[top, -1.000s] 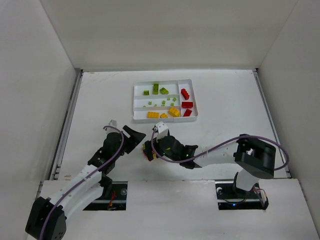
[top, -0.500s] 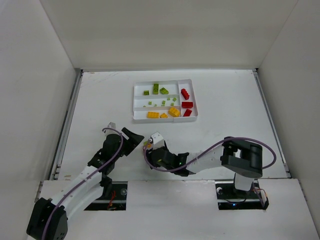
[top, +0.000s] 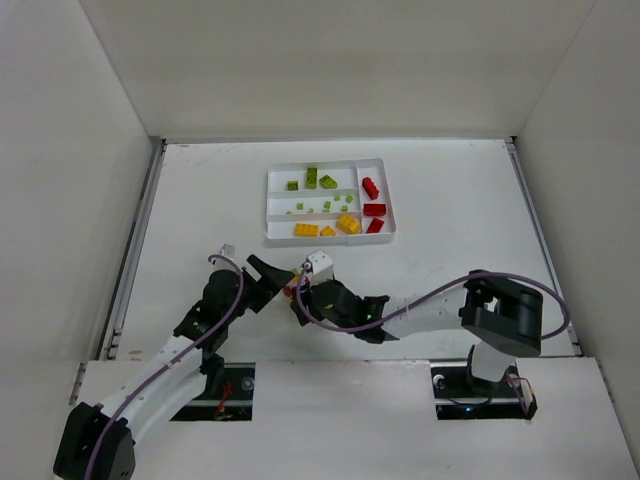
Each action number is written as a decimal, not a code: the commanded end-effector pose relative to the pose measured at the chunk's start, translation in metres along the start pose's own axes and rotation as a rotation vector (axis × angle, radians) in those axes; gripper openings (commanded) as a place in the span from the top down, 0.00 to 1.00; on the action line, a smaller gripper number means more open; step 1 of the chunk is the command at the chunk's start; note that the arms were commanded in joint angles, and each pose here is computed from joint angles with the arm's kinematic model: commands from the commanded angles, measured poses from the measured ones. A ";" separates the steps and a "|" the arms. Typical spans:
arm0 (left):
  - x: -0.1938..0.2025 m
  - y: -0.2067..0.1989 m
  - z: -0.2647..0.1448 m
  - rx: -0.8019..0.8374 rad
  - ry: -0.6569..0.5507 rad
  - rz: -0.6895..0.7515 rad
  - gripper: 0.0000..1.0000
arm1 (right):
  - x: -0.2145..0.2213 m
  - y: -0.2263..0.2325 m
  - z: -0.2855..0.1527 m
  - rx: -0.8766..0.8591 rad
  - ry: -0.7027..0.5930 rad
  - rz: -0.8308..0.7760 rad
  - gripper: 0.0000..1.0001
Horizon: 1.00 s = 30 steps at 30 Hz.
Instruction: Sort the legos into containers by color
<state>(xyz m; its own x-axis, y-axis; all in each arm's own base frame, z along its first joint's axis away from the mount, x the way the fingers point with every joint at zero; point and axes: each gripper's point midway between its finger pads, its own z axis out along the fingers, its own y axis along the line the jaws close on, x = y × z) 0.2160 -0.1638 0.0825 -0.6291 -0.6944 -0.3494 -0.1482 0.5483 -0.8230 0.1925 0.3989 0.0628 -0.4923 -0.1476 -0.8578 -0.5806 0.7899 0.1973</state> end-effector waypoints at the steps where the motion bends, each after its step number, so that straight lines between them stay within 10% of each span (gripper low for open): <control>1: -0.003 -0.022 -0.003 0.103 -0.001 -0.008 0.23 | -0.050 0.015 -0.009 -0.102 -0.116 0.081 0.41; 30: -0.018 -0.049 0.000 0.251 -0.082 -0.079 0.64 | -0.079 0.030 -0.015 -0.254 -0.161 0.221 0.41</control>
<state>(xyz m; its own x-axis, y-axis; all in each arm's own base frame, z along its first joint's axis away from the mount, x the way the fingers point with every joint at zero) 0.2336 -0.1729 0.1125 -0.5620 -0.7687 -0.3054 -0.0554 0.4033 -0.9134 0.2010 0.4208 0.1127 -0.5509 0.0237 -0.8342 -0.6129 0.6669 0.4237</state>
